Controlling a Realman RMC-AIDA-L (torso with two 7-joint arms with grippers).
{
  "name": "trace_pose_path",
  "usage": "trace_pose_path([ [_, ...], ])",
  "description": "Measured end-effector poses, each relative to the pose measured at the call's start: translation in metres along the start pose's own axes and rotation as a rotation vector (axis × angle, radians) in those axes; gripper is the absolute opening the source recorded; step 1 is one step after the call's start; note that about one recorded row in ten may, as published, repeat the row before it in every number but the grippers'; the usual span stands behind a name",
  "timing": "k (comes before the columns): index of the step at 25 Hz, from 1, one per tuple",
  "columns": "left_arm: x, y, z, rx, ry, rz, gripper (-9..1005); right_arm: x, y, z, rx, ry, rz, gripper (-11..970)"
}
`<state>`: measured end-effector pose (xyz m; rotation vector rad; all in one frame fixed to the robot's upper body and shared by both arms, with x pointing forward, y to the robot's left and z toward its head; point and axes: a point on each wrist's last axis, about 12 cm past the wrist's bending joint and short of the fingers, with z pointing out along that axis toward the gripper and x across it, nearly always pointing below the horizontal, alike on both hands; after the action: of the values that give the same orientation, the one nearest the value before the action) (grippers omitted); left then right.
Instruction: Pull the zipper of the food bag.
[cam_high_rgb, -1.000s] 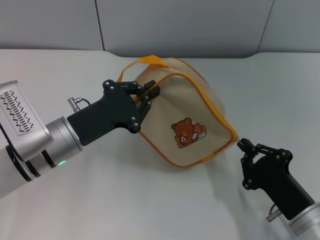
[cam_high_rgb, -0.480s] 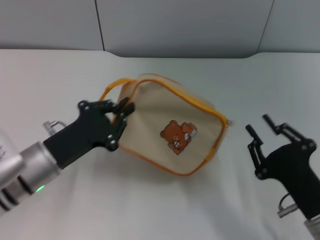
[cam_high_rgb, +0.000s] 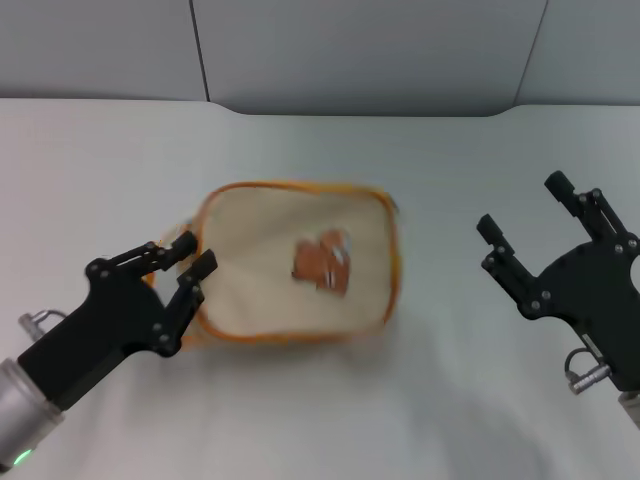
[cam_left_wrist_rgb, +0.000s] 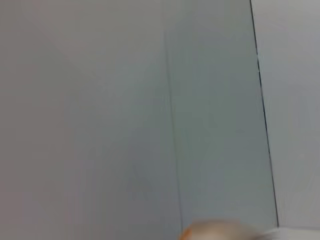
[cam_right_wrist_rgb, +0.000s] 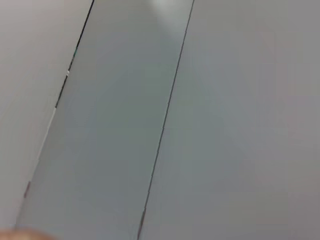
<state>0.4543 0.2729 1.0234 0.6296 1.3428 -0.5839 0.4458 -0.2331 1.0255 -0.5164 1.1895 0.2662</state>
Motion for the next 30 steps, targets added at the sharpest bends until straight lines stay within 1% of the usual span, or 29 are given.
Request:
trace_pose_path([
  [2,-0.003,-0.001,-0.005,0.003,-0.02,-0.001,179,0.0,0.0,0.001,-0.011,-0.003,0.01,678],
  [4,-0.005,0.0,-0.009,0.006,-0.031,-0.004,235,-0.001,-0.002,0.002,-0.046,-0.011,0.044,720],
  [5,-0.009,0.002,-0.016,0.016,-0.05,-0.019,263,-0.001,-0.008,0.003,-0.088,-0.02,0.093,740],
  [6,-0.009,0.002,-0.016,0.016,-0.05,-0.019,292,-0.002,-0.011,0.003,-0.112,-0.024,0.124,761],
  [7,-0.015,0.006,-0.023,0.045,-0.066,-0.049,320,-0.002,-0.015,0.004,-0.142,-0.027,0.15,782],
  [8,-0.015,0.006,-0.023,0.045,-0.066,-0.049,348,-0.002,-0.015,0.004,-0.142,-0.027,0.15,793],
  [9,-0.019,0.008,-0.025,0.083,-0.071,-0.07,376,-0.003,-0.019,0.004,-0.184,-0.026,0.182,804],
  [10,-0.025,0.009,-0.028,0.17,-0.06,-0.097,404,-0.005,-0.025,0.007,-0.283,-0.014,0.247,816],
  [11,-0.025,0.009,-0.028,0.17,-0.06,-0.097,443,-0.006,-0.029,0.008,-0.35,0.002,0.278,827],
  [12,-0.027,0.009,-0.028,0.237,-0.041,-0.11,482,-0.007,-0.034,0.01,-0.416,0.026,0.311,838],
  [13,-0.029,0.01,-0.027,0.292,-0.022,-0.119,521,-0.007,-0.034,0.01,-0.416,0.026,0.311,838],
  [14,-0.029,0.009,-0.027,0.332,-0.004,-0.125,560,-0.01,-0.038,0.013,-0.487,0.05,0.34,838],
  [15,-0.029,0.009,-0.026,0.397,0.036,-0.128,599,-0.014,-0.045,0.016,-0.607,0.105,0.387,838],
  [16,-0.028,0.008,-0.025,0.431,0.061,-0.126,638,-0.017,-0.048,0.017,-0.668,0.13,0.401,838],
  [17,-0.028,0.008,-0.025,0.431,0.061,-0.126,673,-0.017,-0.048,0.017,-0.668,0.13,0.401,838],
  [19,-0.028,0.007,-0.024,0.479,0.098,-0.125,742,-0.021,-0.052,0.019,-0.765,0.169,0.412,838],
  [20,-0.027,0.007,-0.024,0.516,0.125,-0.119,776,-0.024,-0.055,0.022,-0.83,0.201,0.422,838],
  [21,-0.027,0.007,-0.024,0.52,0.128,-0.119,811,-0.025,-0.055,0.023,-0.862,0.221,0.428,838],
  [22,-0.027,0.007,-0.024,0.521,0.13,-0.117,811,-0.025,-0.055,0.023,-0.862,0.221,0.428,838],
  [25,-0.027,0.007,-0.023,0.517,0.129,-0.116,811,-0.025,-0.052,0.025,-0.928,0.261,0.435,838],
  [30,-0.027,0.007,-0.024,0.501,0.126,-0.111,811,-0.023,-0.049,0.026,-0.94,0.272,0.432,838],
])
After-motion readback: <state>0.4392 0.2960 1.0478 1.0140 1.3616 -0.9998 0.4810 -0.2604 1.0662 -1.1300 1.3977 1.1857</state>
